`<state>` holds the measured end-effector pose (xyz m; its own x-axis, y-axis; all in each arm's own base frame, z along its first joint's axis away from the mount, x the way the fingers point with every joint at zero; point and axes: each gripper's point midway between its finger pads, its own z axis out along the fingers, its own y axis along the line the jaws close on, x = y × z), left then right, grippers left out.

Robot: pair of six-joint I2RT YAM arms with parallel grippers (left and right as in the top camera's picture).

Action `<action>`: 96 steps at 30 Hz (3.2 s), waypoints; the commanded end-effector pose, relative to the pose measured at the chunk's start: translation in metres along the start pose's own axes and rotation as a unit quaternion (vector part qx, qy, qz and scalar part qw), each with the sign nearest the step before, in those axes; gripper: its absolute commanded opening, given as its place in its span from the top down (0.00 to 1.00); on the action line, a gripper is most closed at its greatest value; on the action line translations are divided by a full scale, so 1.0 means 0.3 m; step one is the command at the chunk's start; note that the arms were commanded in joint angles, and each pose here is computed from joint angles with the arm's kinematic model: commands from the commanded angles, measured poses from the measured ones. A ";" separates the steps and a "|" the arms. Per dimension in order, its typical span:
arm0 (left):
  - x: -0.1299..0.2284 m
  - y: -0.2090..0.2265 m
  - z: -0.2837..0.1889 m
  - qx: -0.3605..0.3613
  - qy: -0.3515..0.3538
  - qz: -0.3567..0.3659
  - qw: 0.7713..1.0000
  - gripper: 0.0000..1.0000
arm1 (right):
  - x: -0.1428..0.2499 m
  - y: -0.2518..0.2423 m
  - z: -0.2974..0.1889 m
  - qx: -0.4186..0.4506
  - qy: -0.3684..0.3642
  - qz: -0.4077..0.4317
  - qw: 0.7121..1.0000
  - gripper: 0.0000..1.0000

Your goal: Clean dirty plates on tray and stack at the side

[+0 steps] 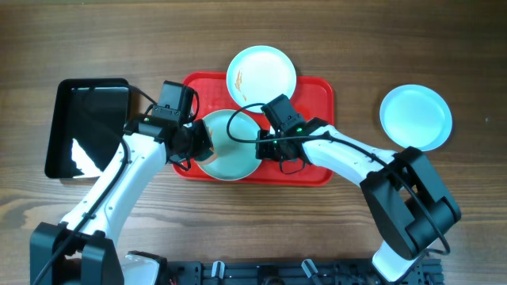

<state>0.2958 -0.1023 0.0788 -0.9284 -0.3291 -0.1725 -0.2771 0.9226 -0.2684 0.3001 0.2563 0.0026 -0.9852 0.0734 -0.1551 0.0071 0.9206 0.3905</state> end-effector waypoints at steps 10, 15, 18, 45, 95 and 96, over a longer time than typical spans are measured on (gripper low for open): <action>0.001 -0.105 0.009 0.059 -0.005 0.039 0.997 0.96 | -0.047 0.016 -0.012 0.003 -0.035 -0.029 0.999 0.72; 0.029 -0.137 0.023 0.059 0.001 0.059 0.997 0.96 | -0.059 0.104 -0.019 -0.061 -0.034 -0.038 0.997 0.84; 0.037 -0.129 0.048 0.045 0.006 0.062 0.997 0.96 | -0.073 0.119 -0.022 -0.071 -0.042 -0.027 0.996 0.96; 0.034 -0.081 0.098 0.004 0.011 0.059 0.998 0.96 | -0.047 0.102 -0.005 -0.040 -0.042 -0.032 0.998 0.70; 0.042 -0.063 0.183 -0.012 0.033 0.052 0.998 0.96 | -0.027 0.016 0.087 0.023 -0.043 0.001 0.999 0.96; 0.045 -0.060 0.188 -0.014 0.035 0.052 0.998 0.96 | -0.033 0.011 0.079 0.028 -0.048 0.003 0.998 0.96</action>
<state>0.3054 -0.1358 0.0371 -0.9623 -0.2285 -0.1477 -0.1880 0.9509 -0.2458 0.3161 0.2834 0.0016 -0.9633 0.0810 -0.2559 -0.0339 0.9091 0.4152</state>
